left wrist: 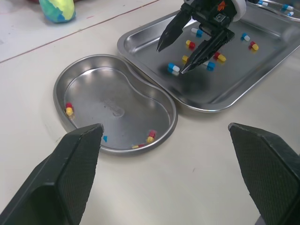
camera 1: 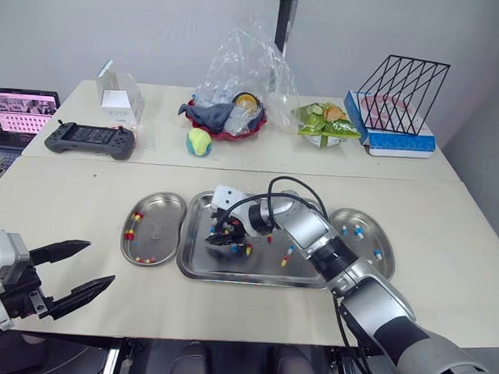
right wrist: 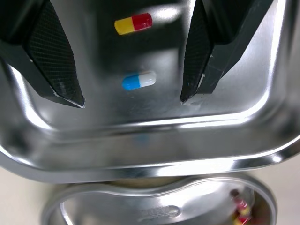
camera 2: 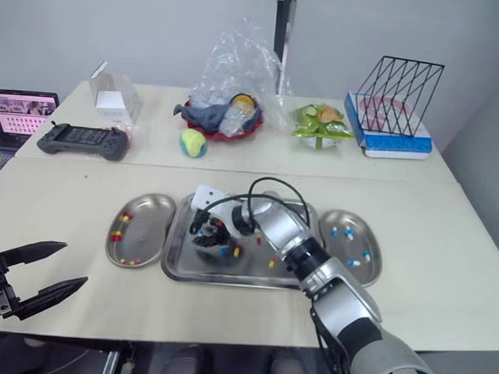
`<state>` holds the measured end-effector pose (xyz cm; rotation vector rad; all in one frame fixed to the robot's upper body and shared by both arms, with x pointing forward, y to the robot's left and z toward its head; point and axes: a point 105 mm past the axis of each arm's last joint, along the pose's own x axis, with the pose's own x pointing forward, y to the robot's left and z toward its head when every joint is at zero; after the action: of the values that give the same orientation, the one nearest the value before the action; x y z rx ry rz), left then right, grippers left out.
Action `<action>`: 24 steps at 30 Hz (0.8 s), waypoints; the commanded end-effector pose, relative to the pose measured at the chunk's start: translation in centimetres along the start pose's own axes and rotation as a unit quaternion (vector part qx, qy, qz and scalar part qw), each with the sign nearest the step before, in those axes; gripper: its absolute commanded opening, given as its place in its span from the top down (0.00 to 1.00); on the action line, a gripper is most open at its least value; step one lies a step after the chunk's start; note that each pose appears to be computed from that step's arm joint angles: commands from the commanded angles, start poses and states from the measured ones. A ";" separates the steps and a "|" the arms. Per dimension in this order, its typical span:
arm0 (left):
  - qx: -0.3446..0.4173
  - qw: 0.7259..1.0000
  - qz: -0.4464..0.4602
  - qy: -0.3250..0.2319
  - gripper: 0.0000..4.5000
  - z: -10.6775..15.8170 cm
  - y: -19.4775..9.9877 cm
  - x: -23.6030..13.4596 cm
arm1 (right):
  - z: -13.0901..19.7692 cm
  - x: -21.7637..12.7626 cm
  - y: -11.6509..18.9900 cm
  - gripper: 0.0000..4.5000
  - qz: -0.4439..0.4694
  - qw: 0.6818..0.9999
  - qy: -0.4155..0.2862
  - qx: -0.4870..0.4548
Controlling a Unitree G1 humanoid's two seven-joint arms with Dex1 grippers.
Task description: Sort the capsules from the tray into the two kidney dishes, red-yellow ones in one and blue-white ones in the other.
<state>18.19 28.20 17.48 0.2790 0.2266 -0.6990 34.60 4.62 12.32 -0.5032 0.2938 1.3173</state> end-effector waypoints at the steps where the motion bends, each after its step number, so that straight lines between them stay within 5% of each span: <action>1: 0.016 1.000 -0.004 -0.010 0.00 0.8 0.1 0.1 | 2.8 -1.2 -0.2 0.24 -0.054 0.997 -0.058 0.013; 8: 0.027 0.999 0.013 -0.015 0.00 0.9 1.1 0.4 | 2.5 -2.8 -1.5 0.24 -0.206 0.978 0.001 0.021; 13: 0.028 1.000 -0.006 -0.008 0.00 0.7 1.4 0.9 | 2.1 -1.6 2.1 0.24 -0.112 0.988 0.026 0.103; 24: 0.027 1.000 -0.014 -0.002 0.00 0.8 1.6 0.6 | 2.0 -0.5 4.0 0.24 -0.116 0.978 0.040 0.166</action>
<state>19.78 28.59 17.47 0.2978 0.2250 -0.7313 30.48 5.49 12.63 -0.3066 0.5397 1.0044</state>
